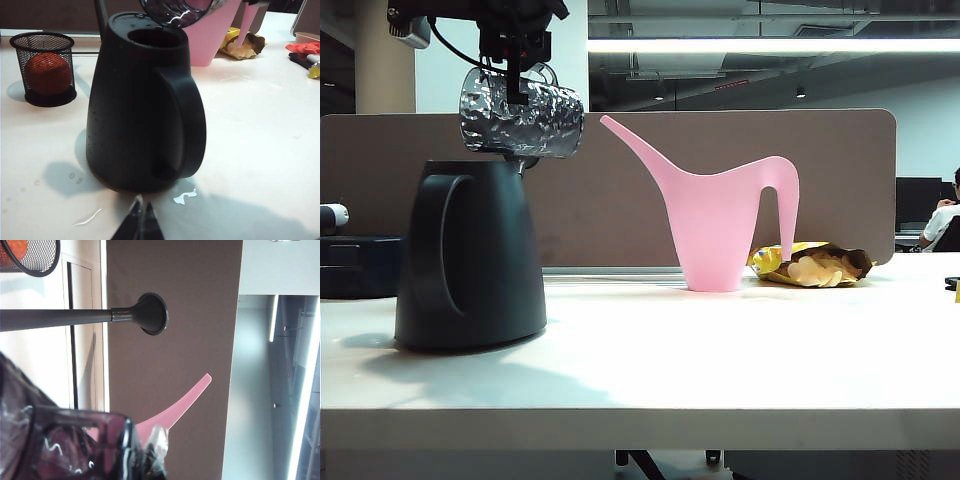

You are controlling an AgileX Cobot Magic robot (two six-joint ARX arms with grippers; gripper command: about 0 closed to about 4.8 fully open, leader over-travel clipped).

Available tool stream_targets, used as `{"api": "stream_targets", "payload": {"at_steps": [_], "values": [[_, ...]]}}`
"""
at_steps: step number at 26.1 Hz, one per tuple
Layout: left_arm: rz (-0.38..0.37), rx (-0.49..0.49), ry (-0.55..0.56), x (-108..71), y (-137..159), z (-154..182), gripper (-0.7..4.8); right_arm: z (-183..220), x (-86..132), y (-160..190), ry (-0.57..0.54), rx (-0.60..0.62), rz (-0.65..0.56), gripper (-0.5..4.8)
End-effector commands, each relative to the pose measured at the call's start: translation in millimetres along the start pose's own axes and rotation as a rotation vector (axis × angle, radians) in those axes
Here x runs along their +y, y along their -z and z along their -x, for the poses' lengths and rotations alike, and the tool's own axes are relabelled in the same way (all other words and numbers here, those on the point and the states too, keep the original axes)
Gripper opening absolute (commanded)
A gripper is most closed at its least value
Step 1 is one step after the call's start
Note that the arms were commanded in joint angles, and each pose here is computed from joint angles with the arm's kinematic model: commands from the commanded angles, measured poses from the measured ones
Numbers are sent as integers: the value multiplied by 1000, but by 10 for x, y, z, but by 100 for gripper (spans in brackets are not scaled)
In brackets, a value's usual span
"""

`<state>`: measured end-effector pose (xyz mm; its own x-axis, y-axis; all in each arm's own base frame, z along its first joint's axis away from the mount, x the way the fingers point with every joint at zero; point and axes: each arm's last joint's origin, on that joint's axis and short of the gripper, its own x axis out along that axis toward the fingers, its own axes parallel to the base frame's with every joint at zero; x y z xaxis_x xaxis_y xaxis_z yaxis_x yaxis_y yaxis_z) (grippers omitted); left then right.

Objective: Pour the water from the cup into the kettle.

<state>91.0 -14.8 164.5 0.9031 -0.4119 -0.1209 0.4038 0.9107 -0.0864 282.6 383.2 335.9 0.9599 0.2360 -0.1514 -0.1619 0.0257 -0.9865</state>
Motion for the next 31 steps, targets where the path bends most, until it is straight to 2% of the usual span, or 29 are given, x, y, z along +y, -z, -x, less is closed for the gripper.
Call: {"api": "stream_targets", "payload": {"at_steps": [1, 6, 13, 15, 16, 20, 24, 25, 31], "values": [[-10, -15, -1, -4, -33, 7, -5, 36, -85, 15, 31, 11, -23, -8], [-10, -15, -2, -3, -33, 7, -5, 69, -160, 50, 43, 12, -40, -8], [-13, -22, -11, -1, -40, 7, -5, 108, -374, 228, 76, 33, -130, -7], [-16, -31, -27, 4, -48, 8, -5, 131, -499, 349, 95, 45, -193, -6], [-17, -36, -27, 4, -54, 8, -5, 142, -579, 451, 101, 55, -265, -6], [-21, -47, -25, 3, -65, 8, -5, 171, -728, 716, 90, 98, -433, -6], [-23, -50, -25, 3, -68, 8, -5, 196, -832, 971, 57, 118, -588, -6], [-20, -51, -25, 3, -68, 8, -5, 198, -873, 1097, 42, 123, -676, -7], [-19, -51, -25, 3, -68, 8, -5, 100, -909, 1426, -32, 98, -945, -7]]}}
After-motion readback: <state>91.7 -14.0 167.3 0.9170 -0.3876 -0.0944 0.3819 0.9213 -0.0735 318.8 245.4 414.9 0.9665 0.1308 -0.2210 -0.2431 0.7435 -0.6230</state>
